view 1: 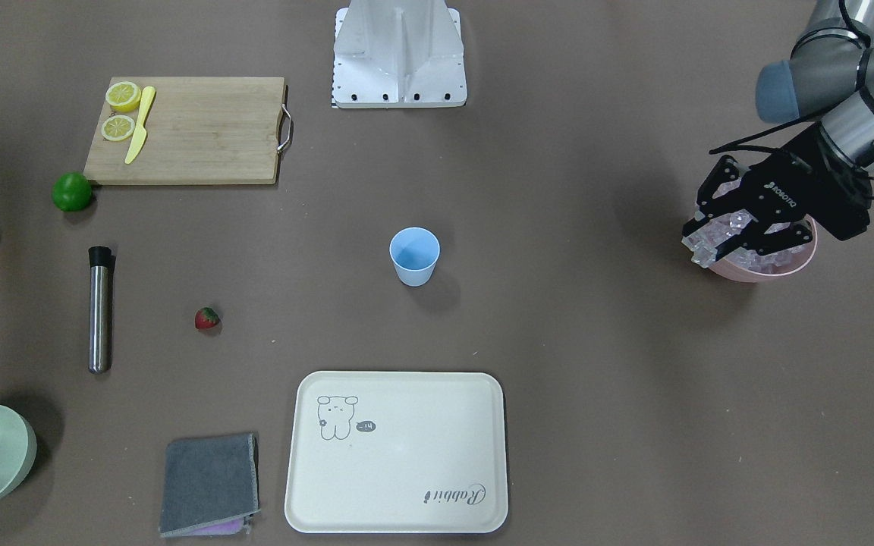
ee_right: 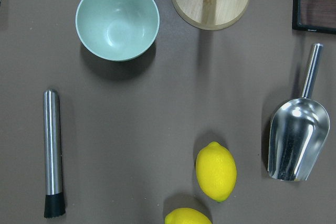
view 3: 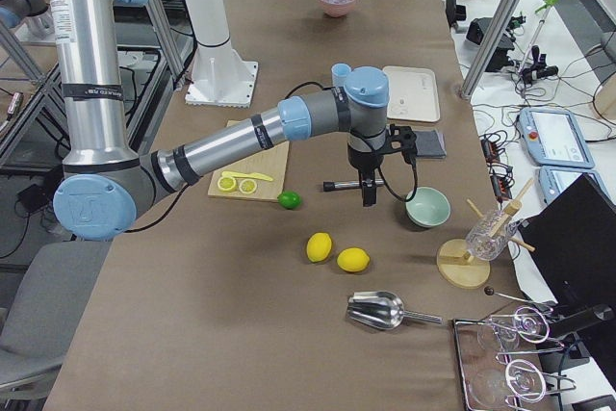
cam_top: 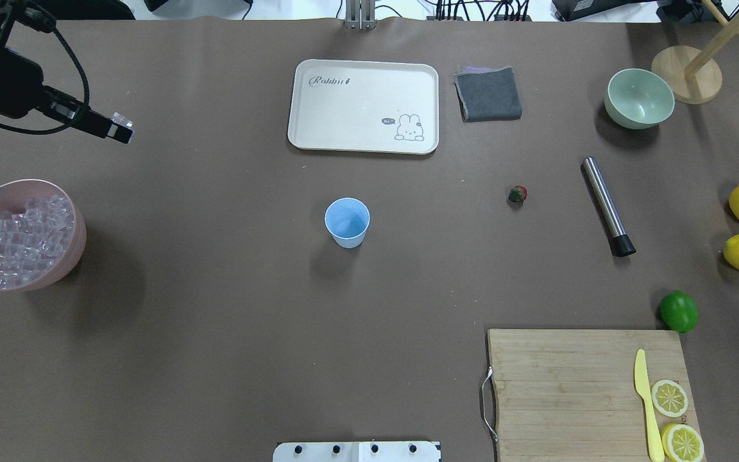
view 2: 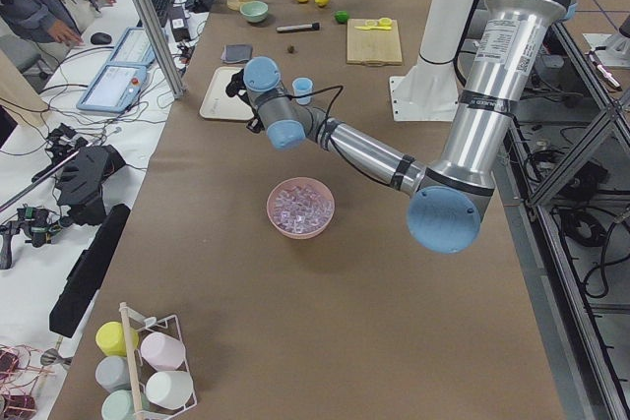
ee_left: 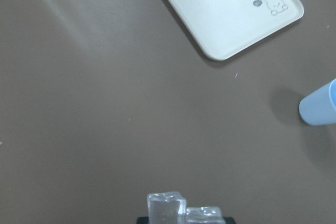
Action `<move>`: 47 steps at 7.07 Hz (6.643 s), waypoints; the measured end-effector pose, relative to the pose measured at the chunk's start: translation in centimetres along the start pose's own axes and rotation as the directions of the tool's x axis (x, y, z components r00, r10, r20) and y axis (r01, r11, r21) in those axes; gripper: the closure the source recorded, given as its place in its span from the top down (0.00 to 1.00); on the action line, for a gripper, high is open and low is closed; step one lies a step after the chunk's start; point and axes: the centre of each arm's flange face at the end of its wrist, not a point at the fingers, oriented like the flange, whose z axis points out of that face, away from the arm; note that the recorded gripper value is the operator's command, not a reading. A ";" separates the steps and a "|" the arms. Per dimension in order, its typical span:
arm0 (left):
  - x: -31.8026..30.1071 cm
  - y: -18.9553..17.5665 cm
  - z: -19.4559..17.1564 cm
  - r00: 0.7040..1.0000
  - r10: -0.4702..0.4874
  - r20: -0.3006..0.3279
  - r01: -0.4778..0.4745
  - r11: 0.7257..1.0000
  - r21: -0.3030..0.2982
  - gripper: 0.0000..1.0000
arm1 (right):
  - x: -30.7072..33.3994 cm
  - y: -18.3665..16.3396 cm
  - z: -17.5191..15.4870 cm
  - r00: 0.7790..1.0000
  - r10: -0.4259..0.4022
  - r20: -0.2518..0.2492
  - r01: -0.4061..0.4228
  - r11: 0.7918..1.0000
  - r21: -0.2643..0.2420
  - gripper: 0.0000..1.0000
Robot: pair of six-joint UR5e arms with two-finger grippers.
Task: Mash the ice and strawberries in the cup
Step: 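Carry the ice with the left gripper over the light-blue cup, then open the left gripper to drop the ice into the cup, then move the left gripper back above the pink ice bowl, then lower the left gripper into the bowl and grasp more ice cubes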
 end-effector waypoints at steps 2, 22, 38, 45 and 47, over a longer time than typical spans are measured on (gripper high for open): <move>3.5 -1.7 2.3 1.000 -0.008 -0.014 0.008 1.000 0.011 0.00 | -0.1 0.1 0.2 1.000 0.000 0.003 0.000 1.000 -0.004 1.00; 23.6 -2.1 24.3 0.999 -0.033 -0.036 0.036 0.995 0.092 0.53 | 1.0 2.5 1.1 1.000 -0.014 0.001 0.014 1.000 0.004 1.00; -1.0 -1.2 3.7 0.991 0.126 0.047 -0.128 0.991 0.047 0.92 | 0.2 2.2 2.4 0.999 -0.010 0.048 0.011 1.000 -0.028 1.00; -15.3 12.8 -5.0 0.951 0.287 0.116 -0.281 0.958 -0.062 0.85 | 0.0 2.4 2.4 0.997 -0.022 0.077 0.024 0.999 -0.032 1.00; -16.2 15.3 -4.9 0.910 0.402 0.100 -0.393 0.914 -0.102 0.85 | 0.1 2.6 2.5 0.997 -0.020 0.077 0.023 0.999 -0.034 1.00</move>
